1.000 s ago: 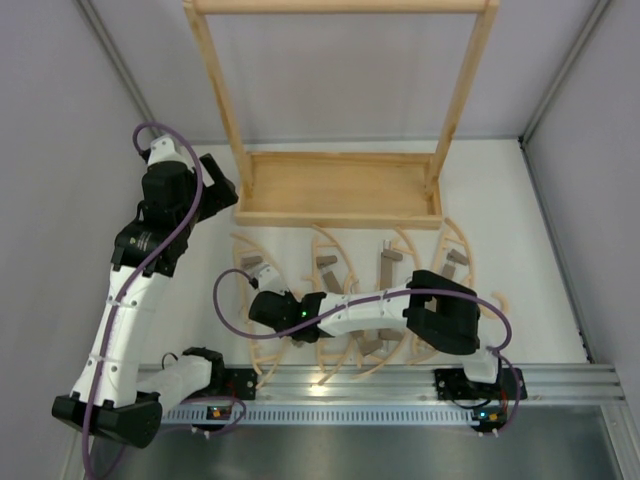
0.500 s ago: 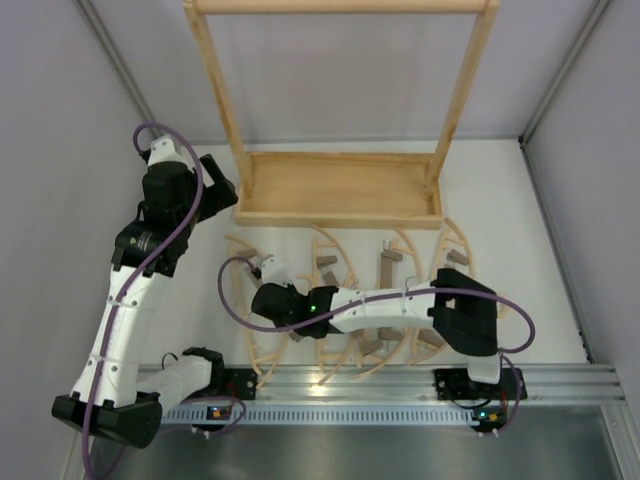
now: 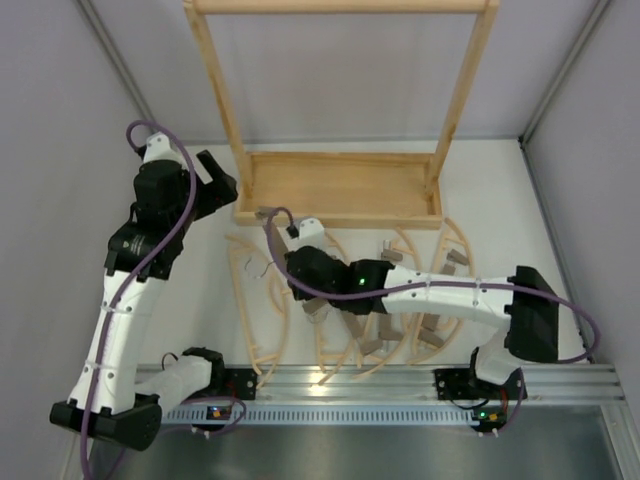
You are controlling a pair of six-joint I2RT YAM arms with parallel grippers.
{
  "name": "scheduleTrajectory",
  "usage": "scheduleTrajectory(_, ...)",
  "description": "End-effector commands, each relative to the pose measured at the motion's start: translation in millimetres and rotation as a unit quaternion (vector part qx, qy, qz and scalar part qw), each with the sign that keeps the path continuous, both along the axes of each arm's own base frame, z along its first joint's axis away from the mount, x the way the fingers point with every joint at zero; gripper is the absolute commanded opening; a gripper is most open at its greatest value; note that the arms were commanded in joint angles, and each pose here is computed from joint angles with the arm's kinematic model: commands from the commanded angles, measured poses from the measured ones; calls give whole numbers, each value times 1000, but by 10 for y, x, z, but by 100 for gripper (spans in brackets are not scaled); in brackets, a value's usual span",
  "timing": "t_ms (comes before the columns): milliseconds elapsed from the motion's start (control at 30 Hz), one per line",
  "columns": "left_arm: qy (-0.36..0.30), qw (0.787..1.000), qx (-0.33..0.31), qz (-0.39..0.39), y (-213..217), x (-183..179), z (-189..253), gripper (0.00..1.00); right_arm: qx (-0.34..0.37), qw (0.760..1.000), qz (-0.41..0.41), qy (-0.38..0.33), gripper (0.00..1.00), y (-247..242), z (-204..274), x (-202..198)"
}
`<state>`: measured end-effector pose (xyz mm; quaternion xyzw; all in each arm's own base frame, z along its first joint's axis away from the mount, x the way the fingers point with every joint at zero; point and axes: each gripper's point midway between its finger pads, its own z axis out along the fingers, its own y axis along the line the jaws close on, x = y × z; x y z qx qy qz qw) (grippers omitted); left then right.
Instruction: Organize the hangers
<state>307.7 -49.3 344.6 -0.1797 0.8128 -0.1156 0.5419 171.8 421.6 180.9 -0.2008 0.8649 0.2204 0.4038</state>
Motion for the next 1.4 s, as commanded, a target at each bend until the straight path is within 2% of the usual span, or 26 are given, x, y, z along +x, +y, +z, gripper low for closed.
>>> scheduleTrajectory(0, -54, 998, -29, -28, -92, -105, 415, 93, 60, 997, -56, -2, 0, -372, 447, 401)
scheduleTrajectory(167, -75, 994, -46, -69, -223, -205, 513, 94, 157, 986, -62, 13, 0, -761, 983, 756)
scheduleTrajectory(200, -83, 993, -46, -75, -241, -215, 537, 94, 178, 980, -83, 9, 0, -923, 1103, 961)
scheduleTrajectory(233, -81, 992, -46, -80, -252, -241, 485, 94, 203, 977, -65, 17, 0, -943, 1251, 977)
scheduleTrajectory(300, -81, 992, -43, -82, -248, -260, 436, 94, 244, 966, -86, 12, 0, -1196, 1526, 1221)
scheduleTrajectory(333, -71, 993, -40, -83, -249, -261, 327, 94, 271, 961, -60, 18, 0, -1197, 1735, 1213)
scheduleTrajectory(367, -72, 993, -38, -86, -250, -286, 307, 94, 291, 953, -79, 22, 0, -1356, 1828, 1383)
scheduleTrajectory(400, -70, 993, -38, -86, -248, -296, 271, 94, 317, 947, -52, 23, 0, -1354, 2042, 1376)
scheduleTrajectory(467, -58, 994, -37, -89, -252, -327, 143, 94, 349, 935, -61, 26, 0, -1528, 2194, 1583)
scheduleTrajectory(567, -48, 994, -31, -91, -243, -353, 7, 94, 414, 909, -36, 38, 0, -1617, 2510, 1721)
scheduleTrajectory(667, -42, 995, -24, -93, -229, -398, -97, 94, 495, 867, -12, 57, 0, -1700, 2831, 1811)
scheduleTrajectory(733, -39, 995, -22, -93, -224, -419, -140, 94, 522, 850, -2, 69, 0, -1738, 2891, 1873)
scheduleTrajectory(767, -38, 995, -20, -94, -222, -424, -160, 94, 551, 832, 4, 66, 0, -1792, 3041, 1904)
scheduleTrajectory(967, -30, 995, -9, -98, -207, -453, -265, 94, 625, 776, 30, 71, 0, -1889, 3360, 2048)
scheduleTrajectory(1367, -3, 995, 13, -101, -176, -469, -549, 94, 667, 744, 6, 51, 0, -2225, 3618, 2249)
